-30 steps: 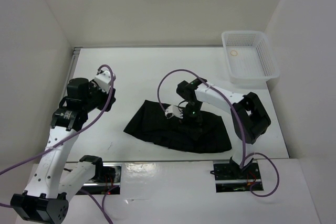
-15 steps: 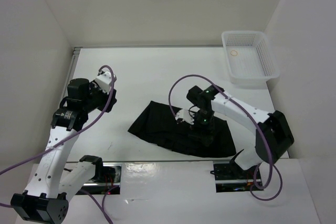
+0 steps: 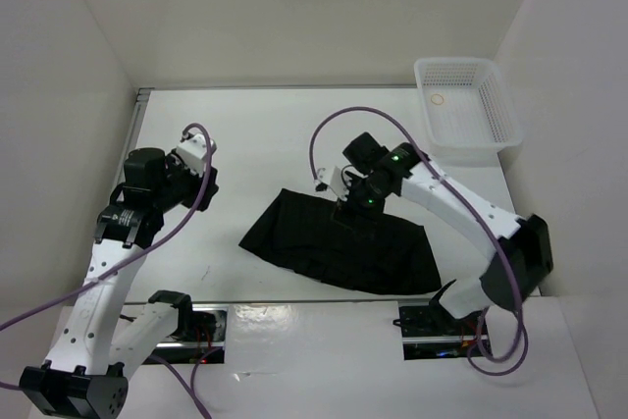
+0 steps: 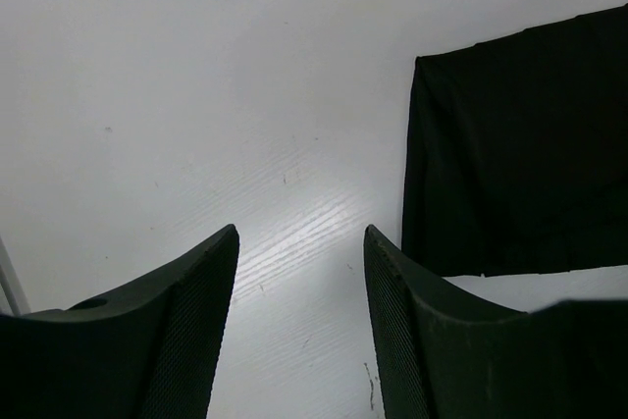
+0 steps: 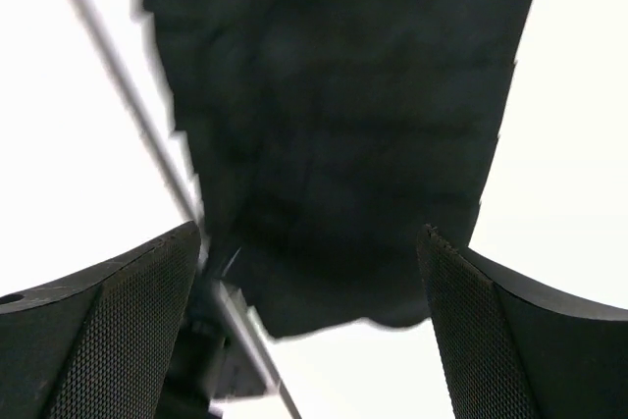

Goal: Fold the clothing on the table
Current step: Fold the skirt

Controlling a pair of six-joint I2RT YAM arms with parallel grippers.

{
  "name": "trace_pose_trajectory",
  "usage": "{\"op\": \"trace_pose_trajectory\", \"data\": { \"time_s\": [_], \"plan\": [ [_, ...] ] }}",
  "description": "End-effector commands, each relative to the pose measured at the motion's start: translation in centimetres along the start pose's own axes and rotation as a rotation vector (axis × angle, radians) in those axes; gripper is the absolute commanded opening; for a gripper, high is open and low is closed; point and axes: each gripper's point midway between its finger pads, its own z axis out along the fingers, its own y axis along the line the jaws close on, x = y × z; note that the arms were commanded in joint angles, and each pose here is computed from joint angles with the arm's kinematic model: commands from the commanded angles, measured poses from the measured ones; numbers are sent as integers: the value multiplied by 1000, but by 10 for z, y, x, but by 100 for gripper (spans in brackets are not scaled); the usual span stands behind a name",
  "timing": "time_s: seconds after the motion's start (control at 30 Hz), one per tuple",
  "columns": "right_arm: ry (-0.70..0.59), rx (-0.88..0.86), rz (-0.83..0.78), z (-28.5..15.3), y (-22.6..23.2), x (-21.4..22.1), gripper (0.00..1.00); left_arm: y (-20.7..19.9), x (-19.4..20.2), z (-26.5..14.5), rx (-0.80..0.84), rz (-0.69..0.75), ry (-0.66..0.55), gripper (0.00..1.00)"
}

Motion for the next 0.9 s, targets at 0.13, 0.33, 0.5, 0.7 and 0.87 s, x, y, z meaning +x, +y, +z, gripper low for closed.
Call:
{"op": "trace_pose_trajectory", "data": {
  "time_s": [0.13, 0.33, 0.5, 0.7, 0.87],
  "plan": [
    [19, 89, 154, 74, -58, -38, 95, 20, 2, 1, -118, -57, 8, 63],
    [34, 97, 176, 90, -66, -40, 95, 25, 3, 3, -145, -77, 15, 63],
    [107, 49, 184, 91, -54, -22, 95, 28, 5, 5, -162, -79, 30, 63],
    [191, -2, 158, 89, -36, -5, 95, 29, 6, 5, -171, -88, 31, 63],
    [289, -75, 131, 102, -19, 14, 95, 29, 6, 5, -171, -88, 31, 63]
  ]
}}
